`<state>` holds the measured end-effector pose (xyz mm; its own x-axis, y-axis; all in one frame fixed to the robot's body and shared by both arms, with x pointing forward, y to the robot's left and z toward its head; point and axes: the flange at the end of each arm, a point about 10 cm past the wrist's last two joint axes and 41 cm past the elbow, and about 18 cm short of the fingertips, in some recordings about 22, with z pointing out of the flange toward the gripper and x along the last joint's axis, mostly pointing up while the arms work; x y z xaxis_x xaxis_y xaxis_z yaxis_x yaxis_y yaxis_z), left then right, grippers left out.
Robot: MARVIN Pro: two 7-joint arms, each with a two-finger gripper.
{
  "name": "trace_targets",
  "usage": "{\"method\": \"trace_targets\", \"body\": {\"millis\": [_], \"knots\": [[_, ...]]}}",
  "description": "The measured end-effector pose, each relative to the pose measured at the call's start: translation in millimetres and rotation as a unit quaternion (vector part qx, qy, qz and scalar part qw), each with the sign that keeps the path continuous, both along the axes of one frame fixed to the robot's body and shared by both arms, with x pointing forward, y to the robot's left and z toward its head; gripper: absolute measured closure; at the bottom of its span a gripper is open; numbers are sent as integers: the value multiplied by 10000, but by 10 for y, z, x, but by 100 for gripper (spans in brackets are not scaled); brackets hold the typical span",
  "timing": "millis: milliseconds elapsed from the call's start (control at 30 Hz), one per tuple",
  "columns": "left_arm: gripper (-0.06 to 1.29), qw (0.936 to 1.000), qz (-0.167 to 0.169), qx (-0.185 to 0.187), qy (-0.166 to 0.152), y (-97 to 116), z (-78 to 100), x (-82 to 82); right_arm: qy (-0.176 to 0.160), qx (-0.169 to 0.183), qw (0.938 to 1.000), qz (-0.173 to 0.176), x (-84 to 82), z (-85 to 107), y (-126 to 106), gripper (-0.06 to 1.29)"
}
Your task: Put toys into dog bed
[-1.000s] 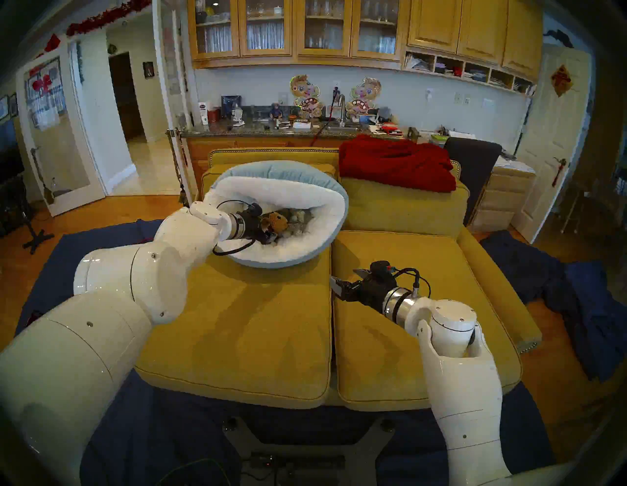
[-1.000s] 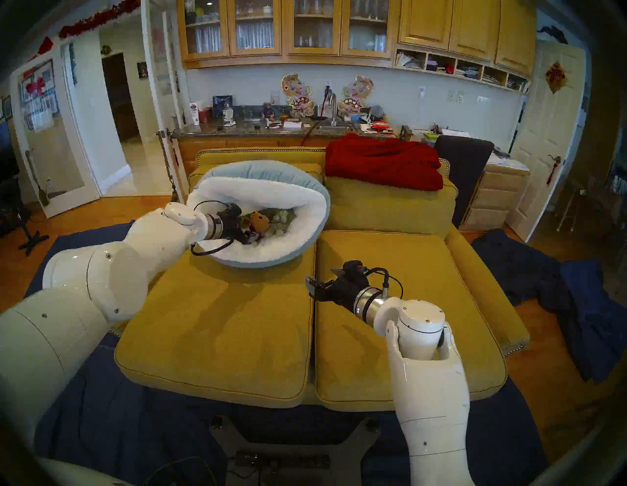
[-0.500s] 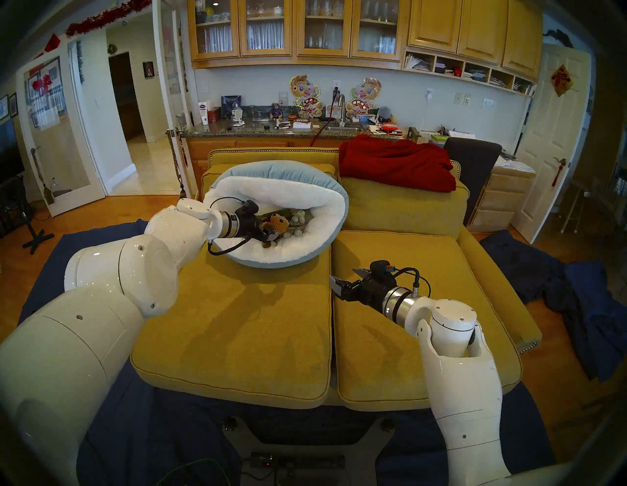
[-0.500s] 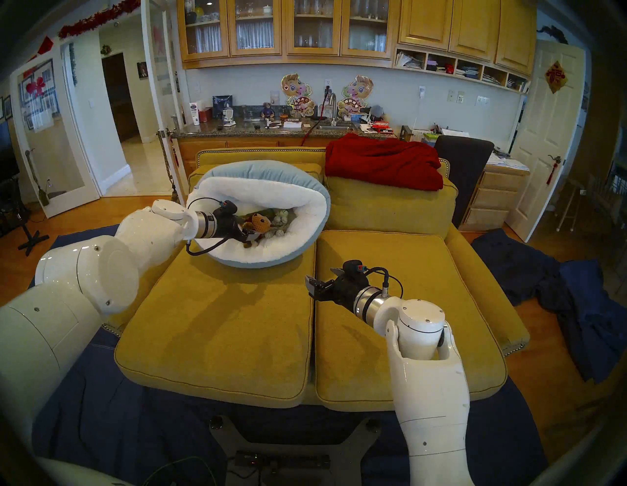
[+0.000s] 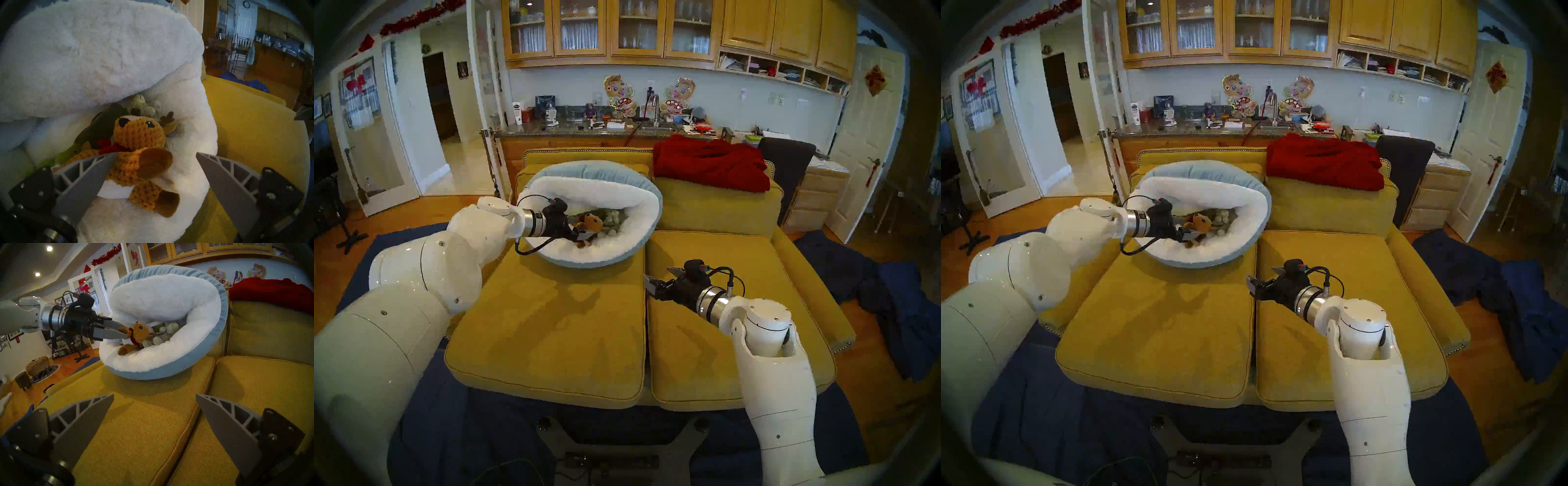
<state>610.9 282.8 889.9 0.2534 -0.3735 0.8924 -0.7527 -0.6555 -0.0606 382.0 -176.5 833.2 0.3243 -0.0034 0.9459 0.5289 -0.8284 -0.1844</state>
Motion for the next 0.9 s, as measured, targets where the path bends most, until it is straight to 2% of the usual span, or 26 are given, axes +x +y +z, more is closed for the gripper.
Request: {"method": "trace_targets", "body": {"millis": [267,500,900], "knots": [[2,9996,139,-37,-253,69,65,33,-5,-3,10000,-1,0,4,1,-3],[2,9992,147,-166,-333,135,132,33,-7,-5,10000,-2,0,5,1,-3],[2,9959,-533,-654,-329,367,272,-146,-9,-5,10000,-4,-1,7,0,-3]]}}
